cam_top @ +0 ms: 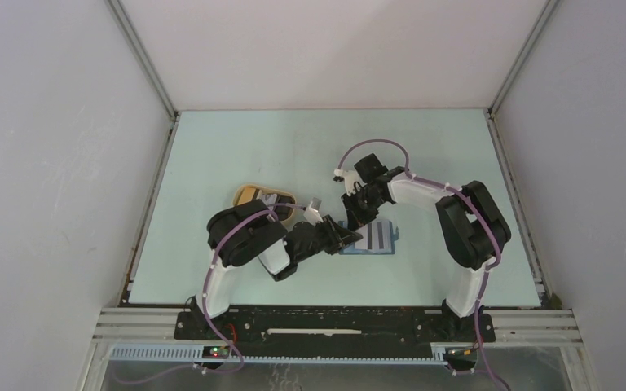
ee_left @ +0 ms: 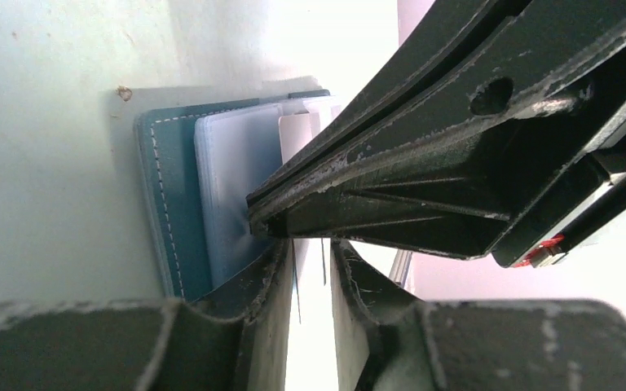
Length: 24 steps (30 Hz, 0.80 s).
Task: Put the credit cards into the card holder
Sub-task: Insert the credit card into the card holder.
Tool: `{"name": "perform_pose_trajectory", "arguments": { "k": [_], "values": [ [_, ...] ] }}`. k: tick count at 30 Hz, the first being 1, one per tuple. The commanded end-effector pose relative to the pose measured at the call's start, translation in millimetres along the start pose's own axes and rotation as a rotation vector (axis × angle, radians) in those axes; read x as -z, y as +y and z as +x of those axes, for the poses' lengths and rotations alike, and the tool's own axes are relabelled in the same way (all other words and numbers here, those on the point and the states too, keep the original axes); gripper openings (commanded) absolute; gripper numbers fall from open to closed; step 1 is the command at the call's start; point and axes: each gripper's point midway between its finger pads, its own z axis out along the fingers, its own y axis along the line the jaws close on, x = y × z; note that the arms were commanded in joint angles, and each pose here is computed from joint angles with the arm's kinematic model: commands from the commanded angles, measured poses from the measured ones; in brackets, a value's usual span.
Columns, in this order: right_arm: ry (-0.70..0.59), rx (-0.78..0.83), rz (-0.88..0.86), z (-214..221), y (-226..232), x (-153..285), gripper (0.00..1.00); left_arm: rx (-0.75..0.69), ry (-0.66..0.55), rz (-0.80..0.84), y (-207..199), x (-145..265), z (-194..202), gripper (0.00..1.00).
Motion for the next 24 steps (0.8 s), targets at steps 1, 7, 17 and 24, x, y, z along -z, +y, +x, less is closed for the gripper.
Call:
{"name": "perform_pose_trajectory", "arguments": {
  "k": [1,7,17,24],
  "values": [
    [0.004,0.054,0.058,-9.1,-8.7,7.3,0.12,-0.041,0.003,0.078,-25.3,3.8,-0.3,0.28],
    [0.009,0.081,0.095,-8.7,-14.8,13.6,0.12,-0.042,0.006,0.08,-26.4,5.2,-0.1,0.28],
    [0.008,0.099,0.042,-7.9,-12.2,24.1,0.13,-0.045,0.023,0.087,-28.9,6.9,4.1,0.26],
    [-0.05,0.111,-0.133,-14.5,12.5,44.2,0.18,-0.044,0.027,0.078,-26.6,9.8,7.0,0.23]
  ]
}}
